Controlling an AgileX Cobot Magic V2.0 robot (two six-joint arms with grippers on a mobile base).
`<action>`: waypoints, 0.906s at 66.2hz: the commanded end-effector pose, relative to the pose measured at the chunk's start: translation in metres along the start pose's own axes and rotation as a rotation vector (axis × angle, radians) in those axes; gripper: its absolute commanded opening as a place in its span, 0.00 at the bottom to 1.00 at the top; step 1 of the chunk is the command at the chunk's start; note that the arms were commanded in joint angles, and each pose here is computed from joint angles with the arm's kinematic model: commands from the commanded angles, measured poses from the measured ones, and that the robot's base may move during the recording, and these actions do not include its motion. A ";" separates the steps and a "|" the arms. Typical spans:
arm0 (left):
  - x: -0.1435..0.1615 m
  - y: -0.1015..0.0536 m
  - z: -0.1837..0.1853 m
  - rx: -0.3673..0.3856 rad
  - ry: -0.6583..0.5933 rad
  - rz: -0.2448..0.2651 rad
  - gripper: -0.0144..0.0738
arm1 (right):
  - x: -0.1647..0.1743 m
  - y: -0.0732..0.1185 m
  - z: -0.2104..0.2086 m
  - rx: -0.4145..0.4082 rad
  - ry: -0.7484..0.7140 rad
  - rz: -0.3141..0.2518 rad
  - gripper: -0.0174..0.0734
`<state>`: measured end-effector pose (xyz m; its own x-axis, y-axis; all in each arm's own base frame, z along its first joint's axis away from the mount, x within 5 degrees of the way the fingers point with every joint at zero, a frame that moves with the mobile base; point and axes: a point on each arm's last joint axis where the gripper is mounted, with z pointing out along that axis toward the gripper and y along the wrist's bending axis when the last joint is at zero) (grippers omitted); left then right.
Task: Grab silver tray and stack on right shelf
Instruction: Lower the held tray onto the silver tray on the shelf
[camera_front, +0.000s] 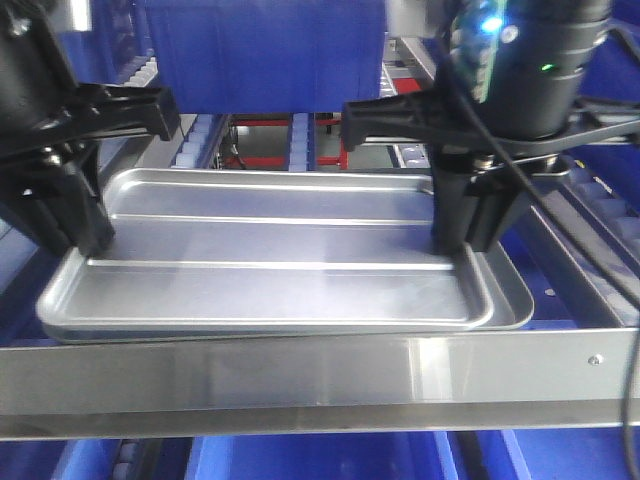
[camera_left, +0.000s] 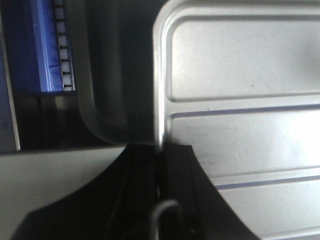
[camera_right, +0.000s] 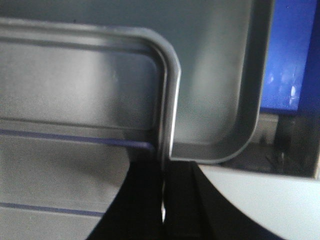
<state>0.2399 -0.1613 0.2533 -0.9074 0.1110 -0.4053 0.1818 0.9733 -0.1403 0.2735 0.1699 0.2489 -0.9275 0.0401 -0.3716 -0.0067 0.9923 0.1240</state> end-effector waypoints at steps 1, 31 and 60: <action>-0.025 -0.009 -0.006 0.103 -0.105 0.031 0.05 | -0.031 0.012 -0.011 -0.124 -0.144 0.000 0.26; -0.070 -0.004 0.040 0.100 -0.118 -0.012 0.05 | -0.069 0.020 0.019 -0.131 -0.190 0.029 0.26; -0.073 -0.005 0.042 0.103 -0.125 -0.013 0.05 | -0.071 0.022 0.019 -0.145 -0.209 0.029 0.26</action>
<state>0.3187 -0.1682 0.2131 -0.9142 0.1235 -0.3859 0.1861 0.9740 -0.1292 0.3392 0.1751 0.2198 -0.9207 0.0524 -0.3867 0.0161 0.9952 0.0966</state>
